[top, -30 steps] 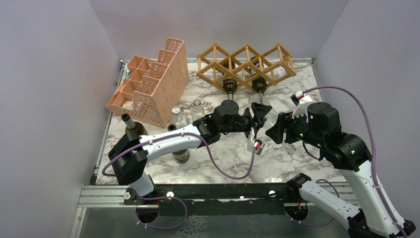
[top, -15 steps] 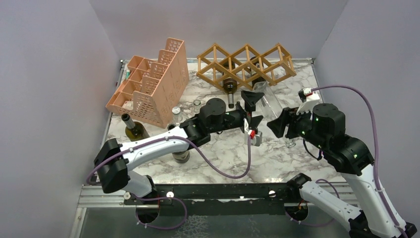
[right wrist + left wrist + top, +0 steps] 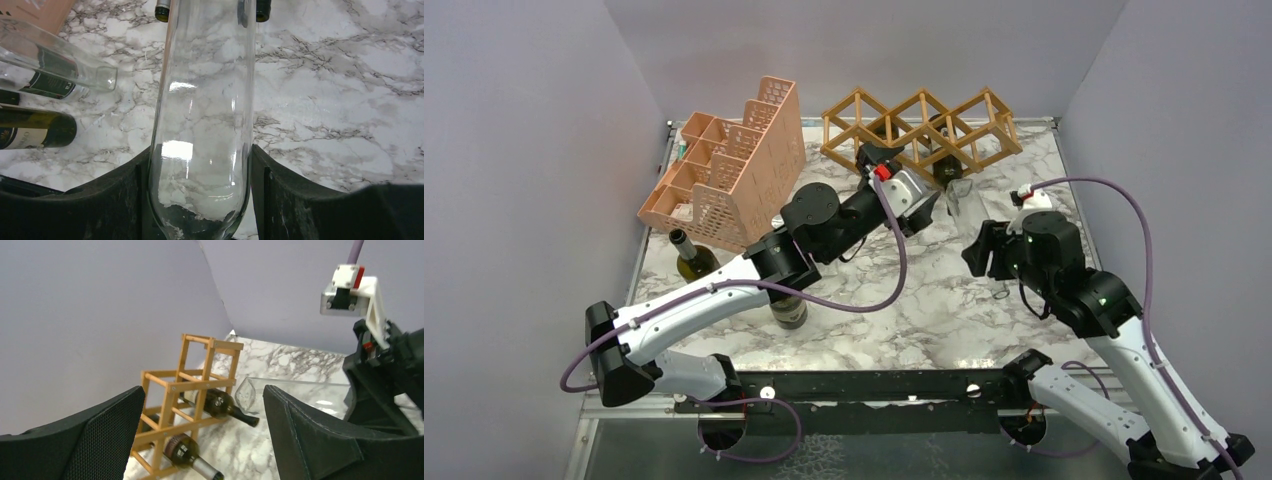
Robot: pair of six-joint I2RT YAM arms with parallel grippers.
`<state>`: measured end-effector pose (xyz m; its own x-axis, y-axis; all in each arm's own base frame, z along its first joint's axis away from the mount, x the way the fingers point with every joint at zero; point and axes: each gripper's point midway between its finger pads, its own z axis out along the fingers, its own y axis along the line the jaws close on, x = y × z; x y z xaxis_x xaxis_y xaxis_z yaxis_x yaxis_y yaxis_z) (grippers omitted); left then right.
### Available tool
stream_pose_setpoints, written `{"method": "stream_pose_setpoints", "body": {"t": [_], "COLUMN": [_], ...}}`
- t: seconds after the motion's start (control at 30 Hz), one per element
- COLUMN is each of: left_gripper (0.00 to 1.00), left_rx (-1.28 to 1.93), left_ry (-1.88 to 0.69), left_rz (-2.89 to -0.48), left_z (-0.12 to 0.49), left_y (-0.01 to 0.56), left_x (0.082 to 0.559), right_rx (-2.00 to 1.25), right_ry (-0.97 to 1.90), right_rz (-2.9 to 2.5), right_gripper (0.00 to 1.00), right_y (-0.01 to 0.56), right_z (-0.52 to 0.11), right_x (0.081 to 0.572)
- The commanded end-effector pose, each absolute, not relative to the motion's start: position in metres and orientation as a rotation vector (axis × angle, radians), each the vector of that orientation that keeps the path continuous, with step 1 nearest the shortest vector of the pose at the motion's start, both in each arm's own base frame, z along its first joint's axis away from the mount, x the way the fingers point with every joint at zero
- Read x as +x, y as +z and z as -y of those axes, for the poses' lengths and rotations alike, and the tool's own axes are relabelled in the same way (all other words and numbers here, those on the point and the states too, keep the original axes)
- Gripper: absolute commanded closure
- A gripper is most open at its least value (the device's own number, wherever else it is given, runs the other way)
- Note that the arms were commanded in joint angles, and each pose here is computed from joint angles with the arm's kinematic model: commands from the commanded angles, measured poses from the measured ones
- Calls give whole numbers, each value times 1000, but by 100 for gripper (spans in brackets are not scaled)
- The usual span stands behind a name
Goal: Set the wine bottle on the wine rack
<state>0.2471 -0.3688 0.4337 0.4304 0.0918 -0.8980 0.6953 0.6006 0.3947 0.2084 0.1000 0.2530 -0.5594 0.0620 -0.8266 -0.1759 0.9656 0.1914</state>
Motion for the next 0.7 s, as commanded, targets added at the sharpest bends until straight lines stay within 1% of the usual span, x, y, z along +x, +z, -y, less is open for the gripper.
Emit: {"method": "stream_pose_setpoints", "body": {"t": [0.0,0.17,0.37,0.4,0.5,0.67], "left_gripper": [6,7,7,9,11,11], "left_rx": [683,584,531,504,474,443], "left_ry": [-576,-619,-587,-593,-620,-605], "left_rz": [-1296,-1419,-1458,-1467,-1477,-1472], "left_z": [353,338,318,314,305,288], "left_y": [423,410,409,411,412,417], "left_x": [246,244,243,242,237,233], "right_rx": [-21,-21,5,17,45,76], "right_ry": [372,434,492,495,498,456], "right_rz": [-2040,-2056,-2017,-2010,-1979,-1986], "right_gripper": [99,99,99,99,99,99], "right_y": [262,232,224,224,221,208], "right_z": [-113,-133,-153,-154,-156,-160], "right_x": [231,248,272,275,285,304]}}
